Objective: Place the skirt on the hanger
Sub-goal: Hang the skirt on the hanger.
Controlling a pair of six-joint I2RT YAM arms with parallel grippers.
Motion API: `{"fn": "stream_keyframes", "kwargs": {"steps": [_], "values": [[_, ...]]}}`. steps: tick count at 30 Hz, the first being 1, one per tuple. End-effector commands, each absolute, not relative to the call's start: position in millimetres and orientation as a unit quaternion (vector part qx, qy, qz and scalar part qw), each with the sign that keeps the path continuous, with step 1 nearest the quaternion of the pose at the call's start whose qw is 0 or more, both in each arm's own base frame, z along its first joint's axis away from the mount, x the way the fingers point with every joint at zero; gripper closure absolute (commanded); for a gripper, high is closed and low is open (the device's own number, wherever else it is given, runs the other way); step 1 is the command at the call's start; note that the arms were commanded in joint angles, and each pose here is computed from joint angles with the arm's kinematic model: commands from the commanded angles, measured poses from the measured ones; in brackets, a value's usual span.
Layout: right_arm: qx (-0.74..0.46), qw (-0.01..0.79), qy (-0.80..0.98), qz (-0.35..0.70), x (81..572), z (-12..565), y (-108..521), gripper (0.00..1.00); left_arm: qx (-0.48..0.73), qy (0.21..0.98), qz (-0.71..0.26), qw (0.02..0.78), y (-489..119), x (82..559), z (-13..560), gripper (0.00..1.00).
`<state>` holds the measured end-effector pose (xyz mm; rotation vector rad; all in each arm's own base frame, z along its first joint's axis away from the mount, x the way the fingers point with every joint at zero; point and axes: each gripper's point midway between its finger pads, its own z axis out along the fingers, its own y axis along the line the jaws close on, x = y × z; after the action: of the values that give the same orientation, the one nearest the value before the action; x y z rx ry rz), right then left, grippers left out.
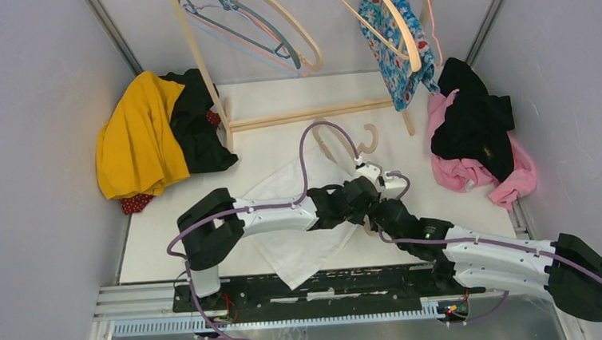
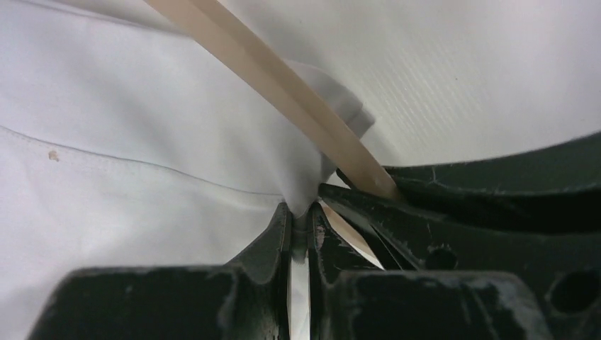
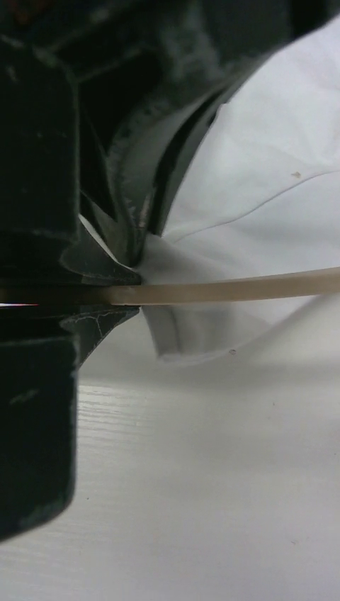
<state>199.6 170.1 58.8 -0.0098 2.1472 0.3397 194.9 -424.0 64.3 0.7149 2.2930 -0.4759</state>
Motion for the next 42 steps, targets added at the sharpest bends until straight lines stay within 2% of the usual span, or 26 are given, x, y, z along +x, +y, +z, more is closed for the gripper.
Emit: {"fn": "stream_keyframes", "kwargs": {"steps": [1, 4, 6, 7, 9, 12, 17, 21, 26, 36, 42], "values": [[-0.036, 0.456, 0.882, 0.116, 190, 58, 176, 0.99, 0.278, 0.856, -0.212, 0.381, -449, 207, 99, 0.94], [-0.045, 0.456, 0.881, 0.114, 186, 57, 181, 0.99, 0.284, 0.854, -0.218, 0.377, -452, 205, 99, 0.94], [-0.047, 0.457, 0.881, 0.112, 185, 57, 181, 0.99, 0.290, 0.854, -0.219, 0.371, -451, 202, 97, 0.82], [-0.046, 0.458, 0.881, 0.110, 185, 57, 181, 0.99, 0.292, 0.856, -0.217, 0.368, -448, 200, 95, 0.68], [-0.045, 0.459, 0.880, 0.111, 185, 59, 180, 0.99, 0.292, 0.856, -0.219, 0.367, -442, 197, 96, 0.56], [-0.045, 0.461, 0.880, 0.109, 185, 61, 179, 0.99, 0.290, 0.851, -0.233, 0.370, -434, 192, 104, 0.44], [-0.049, 0.460, 0.880, 0.108, 185, 61, 179, 0.99, 0.286, 0.842, -0.254, 0.381, -428, 187, 125, 0.32], [-0.050, 0.456, 0.882, 0.107, 184, 60, 179, 0.99, 0.278, 0.842, -0.247, 0.390, -420, 190, 134, 0.28], [-0.050, 0.456, 0.882, 0.112, 181, 63, 175, 0.99, 0.222, 0.861, -0.200, 0.412, -380, 214, 142, 0.28], [-0.071, 0.451, 0.883, 0.111, 181, 65, 181, 0.99, 0.063, 0.904, -0.118, 0.405, -251, 291, 122, 0.26], [-0.077, 0.449, 0.883, 0.116, 180, 63, 185, 0.99, 0.077, 0.912, -0.062, 0.398, -223, 321, 94, 0.26]]}}
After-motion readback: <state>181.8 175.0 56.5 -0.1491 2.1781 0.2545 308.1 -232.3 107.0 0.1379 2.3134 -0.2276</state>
